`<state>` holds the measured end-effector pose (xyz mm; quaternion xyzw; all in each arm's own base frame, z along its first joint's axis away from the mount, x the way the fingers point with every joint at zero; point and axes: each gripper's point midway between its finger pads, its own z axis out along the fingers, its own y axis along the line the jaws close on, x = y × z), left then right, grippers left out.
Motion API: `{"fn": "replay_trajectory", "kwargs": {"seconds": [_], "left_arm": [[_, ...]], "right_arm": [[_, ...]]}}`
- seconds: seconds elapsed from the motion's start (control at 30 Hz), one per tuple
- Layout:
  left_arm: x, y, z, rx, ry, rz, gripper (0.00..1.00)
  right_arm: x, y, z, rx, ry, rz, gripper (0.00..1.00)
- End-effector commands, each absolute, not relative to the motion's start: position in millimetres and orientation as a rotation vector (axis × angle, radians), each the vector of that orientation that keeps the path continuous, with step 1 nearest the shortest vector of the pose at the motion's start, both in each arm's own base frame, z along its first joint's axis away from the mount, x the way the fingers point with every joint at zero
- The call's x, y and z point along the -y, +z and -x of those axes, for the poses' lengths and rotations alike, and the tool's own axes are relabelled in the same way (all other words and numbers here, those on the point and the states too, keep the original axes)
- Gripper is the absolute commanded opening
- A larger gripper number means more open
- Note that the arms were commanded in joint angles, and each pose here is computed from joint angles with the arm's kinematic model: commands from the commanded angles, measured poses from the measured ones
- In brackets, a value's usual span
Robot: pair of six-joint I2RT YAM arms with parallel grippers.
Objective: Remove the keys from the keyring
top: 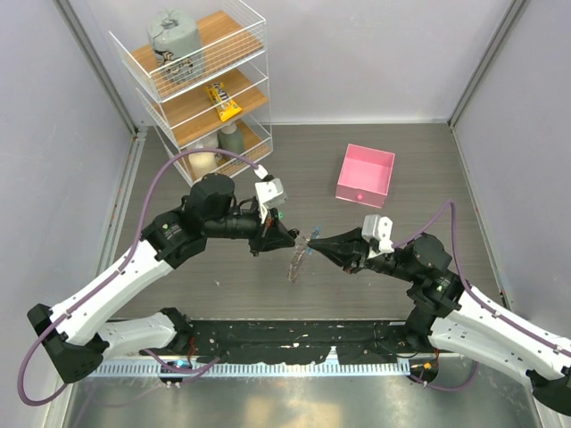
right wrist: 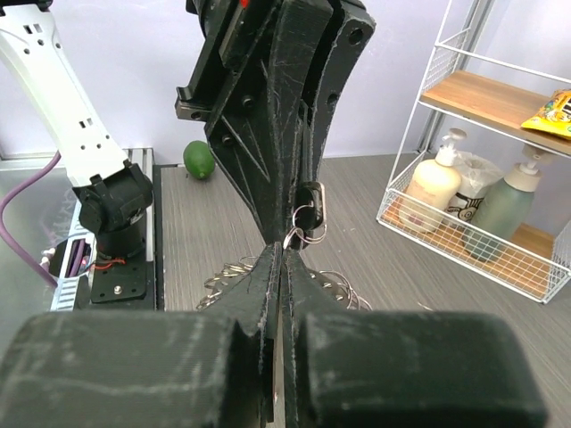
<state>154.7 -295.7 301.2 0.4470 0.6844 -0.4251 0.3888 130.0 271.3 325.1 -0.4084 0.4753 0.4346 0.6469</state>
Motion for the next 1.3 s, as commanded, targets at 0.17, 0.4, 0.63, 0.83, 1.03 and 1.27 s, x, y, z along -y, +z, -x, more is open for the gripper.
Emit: {"fn": "replay_trajectory", "kwargs": {"seconds": [0.17, 0.4, 0.63, 0.83, 1.03, 1.27], "left_arm": [[281, 329, -173, -1.671, -0.964, -1.059, 0.00], [284, 319, -174, -1.700, -0.978, -1.066, 0.00], [294, 307, -177, -1.704, -1.019, -1.066, 0.00], [300, 313, -183, -1.687, -1.027, -1.075, 0.00], [307, 305, -184, -1.712, -1.057, -1.089, 0.00], [307, 314, -184, -1.683, -1.061, -1.085, 0.00]], "right_arm": [[-271, 348, -115, -1.014, 1.024, 0.972, 0.05], [-264, 362, -118, -0.964, 1.016, 0.887, 0.05], [-263, 376, -100, -0.870, 1.075, 0.923, 0.05], [-269, 372, -96, -0.874, 1.112, 0.961, 0.05], [-271, 375, -94, -0.863, 1.120, 0.968, 0.05], [-272, 372, -100, -0.892, 1.109, 0.956, 0.05]]}}
